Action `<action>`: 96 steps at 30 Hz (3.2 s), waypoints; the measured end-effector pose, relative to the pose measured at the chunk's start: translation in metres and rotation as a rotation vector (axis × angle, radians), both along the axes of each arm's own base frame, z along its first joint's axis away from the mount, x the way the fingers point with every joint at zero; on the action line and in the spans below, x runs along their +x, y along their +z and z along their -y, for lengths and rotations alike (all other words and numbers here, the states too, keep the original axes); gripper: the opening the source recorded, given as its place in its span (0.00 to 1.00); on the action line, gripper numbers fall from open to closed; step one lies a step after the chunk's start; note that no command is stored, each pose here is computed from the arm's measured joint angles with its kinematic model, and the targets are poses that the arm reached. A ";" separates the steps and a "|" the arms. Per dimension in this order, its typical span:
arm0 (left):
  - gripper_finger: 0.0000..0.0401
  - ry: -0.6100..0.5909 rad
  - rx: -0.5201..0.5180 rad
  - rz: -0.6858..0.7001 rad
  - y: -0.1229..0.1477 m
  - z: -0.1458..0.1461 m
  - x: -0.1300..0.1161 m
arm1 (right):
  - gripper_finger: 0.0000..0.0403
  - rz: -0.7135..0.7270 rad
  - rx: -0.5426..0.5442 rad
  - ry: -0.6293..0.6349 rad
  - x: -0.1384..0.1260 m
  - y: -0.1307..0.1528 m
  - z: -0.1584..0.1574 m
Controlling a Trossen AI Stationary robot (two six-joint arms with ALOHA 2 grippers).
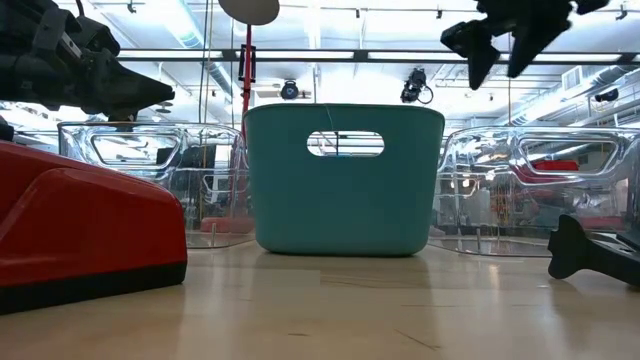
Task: Pick and place Stapler, Stapler remover, tape
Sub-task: Put the pink stapler into the right transparent bin
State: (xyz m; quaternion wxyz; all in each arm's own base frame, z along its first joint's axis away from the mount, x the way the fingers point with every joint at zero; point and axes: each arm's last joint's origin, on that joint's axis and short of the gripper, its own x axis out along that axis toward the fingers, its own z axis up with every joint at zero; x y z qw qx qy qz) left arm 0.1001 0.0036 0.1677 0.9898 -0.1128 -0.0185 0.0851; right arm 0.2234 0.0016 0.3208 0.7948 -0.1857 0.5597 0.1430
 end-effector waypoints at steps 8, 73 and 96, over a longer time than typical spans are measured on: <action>0.07 0.000 0.000 -0.001 0.000 0.000 0.000 | 0.60 -0.116 -0.004 0.165 -0.009 -0.035 -0.042; 0.07 0.000 0.000 0.000 0.000 0.000 0.000 | 0.75 -0.122 0.161 0.447 -0.087 -0.107 -0.234; 0.07 0.000 0.000 0.000 0.000 0.000 0.000 | 0.56 -0.158 0.095 0.471 -0.104 -0.155 -0.217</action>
